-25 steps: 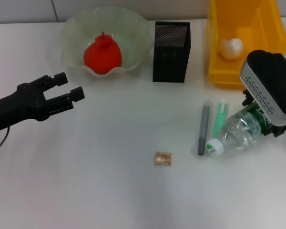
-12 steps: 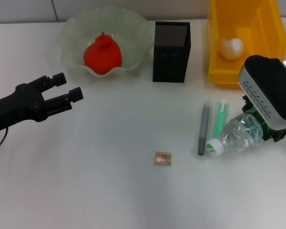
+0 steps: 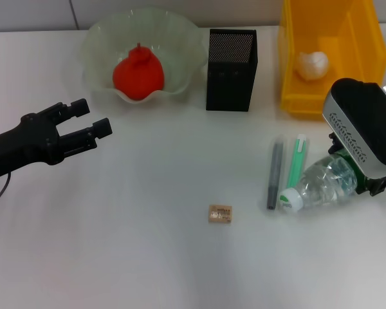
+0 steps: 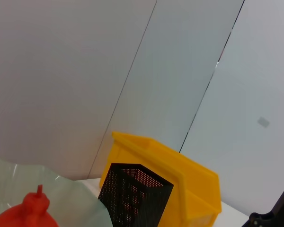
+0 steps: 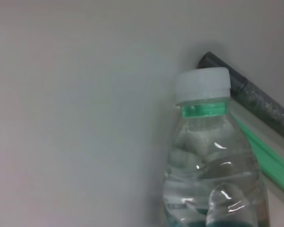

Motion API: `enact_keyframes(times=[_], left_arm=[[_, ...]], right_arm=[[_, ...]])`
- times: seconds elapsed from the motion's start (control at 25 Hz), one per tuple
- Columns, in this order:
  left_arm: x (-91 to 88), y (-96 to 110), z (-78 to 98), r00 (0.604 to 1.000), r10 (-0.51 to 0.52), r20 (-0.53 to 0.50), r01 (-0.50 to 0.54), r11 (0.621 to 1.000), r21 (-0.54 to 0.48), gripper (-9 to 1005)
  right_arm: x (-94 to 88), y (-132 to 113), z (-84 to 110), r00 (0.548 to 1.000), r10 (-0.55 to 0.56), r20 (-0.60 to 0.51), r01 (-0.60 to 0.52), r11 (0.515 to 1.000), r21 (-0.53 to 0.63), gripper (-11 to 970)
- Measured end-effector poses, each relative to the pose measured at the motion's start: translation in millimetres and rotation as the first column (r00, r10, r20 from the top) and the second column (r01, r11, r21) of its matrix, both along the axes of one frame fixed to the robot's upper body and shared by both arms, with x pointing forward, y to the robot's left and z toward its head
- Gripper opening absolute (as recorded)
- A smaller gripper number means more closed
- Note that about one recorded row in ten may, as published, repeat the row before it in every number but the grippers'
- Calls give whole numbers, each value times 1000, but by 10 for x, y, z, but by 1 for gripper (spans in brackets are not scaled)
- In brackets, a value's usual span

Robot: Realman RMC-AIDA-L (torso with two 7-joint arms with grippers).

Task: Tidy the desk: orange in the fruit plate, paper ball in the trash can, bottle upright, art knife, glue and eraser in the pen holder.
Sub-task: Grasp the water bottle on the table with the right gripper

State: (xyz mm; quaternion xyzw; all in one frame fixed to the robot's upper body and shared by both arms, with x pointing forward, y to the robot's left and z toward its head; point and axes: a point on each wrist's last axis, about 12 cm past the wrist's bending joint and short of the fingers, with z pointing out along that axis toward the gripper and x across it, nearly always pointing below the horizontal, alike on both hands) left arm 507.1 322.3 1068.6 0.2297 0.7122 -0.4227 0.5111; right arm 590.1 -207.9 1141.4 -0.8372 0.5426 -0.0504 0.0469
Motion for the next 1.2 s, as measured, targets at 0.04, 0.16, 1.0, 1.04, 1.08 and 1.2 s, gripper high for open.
enact_keyframes(times=[0.04,0.16,1.0,1.04,1.08,1.2], left_arm=[[0,-1,0,1000,0,0,0,1000,0,802],[-4,2,-2,1000,0,-1,0,1000,0,802],[-16,15,3,1000,-3,-1,3,1000,-2,798],[-16,15,3,1000,-3,-1,3,1000,-2,797],[-22,19,1,1000,-3,-2,3,1000,-3,797],[-25,23,4,1000,-4,-1,4,1000,-4,797]], right_arm=[[-2,-3,-5,1000,-3,-2,3,1000,0,838],[-3,-4,-8,1000,-5,-3,5,1000,-1,838],[-14,-23,-27,1000,-18,2,18,1000,8,776],[-14,-23,-24,1000,-19,2,19,1000,10,775],[-13,-23,-21,1000,-21,2,20,1000,13,773],[-7,-19,8,1000,-24,9,24,999,24,770]])
